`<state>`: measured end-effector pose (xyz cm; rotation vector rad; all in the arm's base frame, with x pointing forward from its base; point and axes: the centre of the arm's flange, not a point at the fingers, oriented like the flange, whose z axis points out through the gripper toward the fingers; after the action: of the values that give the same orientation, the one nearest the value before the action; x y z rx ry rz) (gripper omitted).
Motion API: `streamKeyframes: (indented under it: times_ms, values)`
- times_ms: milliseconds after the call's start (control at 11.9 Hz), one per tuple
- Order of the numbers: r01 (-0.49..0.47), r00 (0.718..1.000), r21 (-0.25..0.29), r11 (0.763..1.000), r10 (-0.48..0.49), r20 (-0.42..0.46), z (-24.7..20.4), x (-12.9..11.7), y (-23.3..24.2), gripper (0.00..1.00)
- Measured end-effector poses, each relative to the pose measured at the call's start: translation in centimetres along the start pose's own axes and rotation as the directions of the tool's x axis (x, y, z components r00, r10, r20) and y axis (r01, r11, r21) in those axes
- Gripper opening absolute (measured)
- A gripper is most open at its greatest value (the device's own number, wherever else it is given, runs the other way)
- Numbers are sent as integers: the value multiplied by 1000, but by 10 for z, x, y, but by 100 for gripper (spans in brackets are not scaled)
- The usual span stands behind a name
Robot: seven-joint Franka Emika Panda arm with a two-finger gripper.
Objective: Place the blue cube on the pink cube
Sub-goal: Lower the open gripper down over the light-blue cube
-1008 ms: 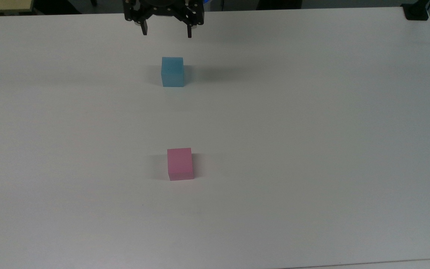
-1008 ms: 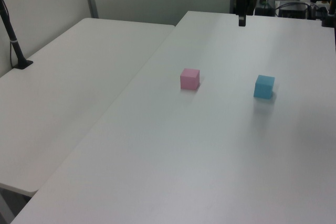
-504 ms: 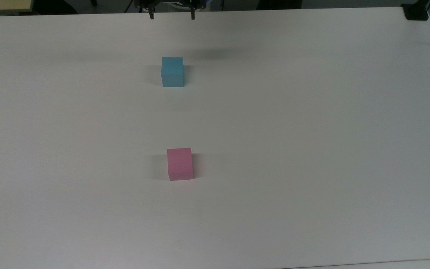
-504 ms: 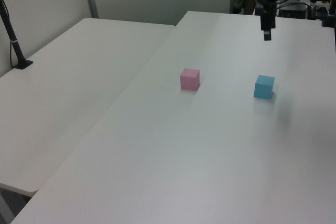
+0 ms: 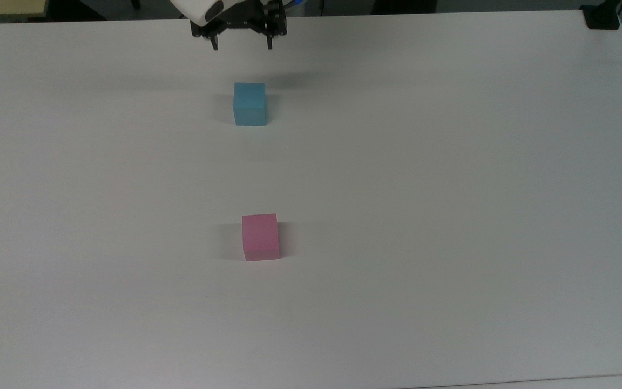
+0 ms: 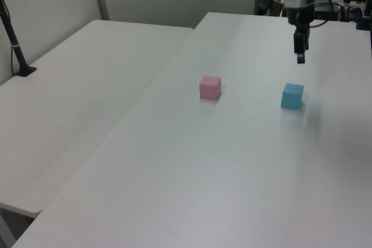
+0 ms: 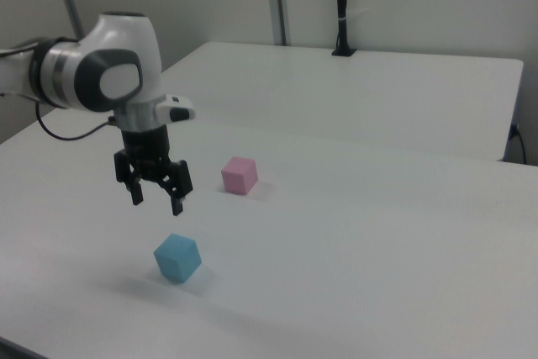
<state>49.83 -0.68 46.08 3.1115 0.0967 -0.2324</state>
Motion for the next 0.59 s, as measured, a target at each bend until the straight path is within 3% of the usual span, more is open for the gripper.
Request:
streamKeyframes:
  times_ms: [420,588]
  values:
    - [-16,999,3,1000,16,-36,50,0,14,100]
    - [-1,1000,-25,1000,0,-28,61,3,15,100]
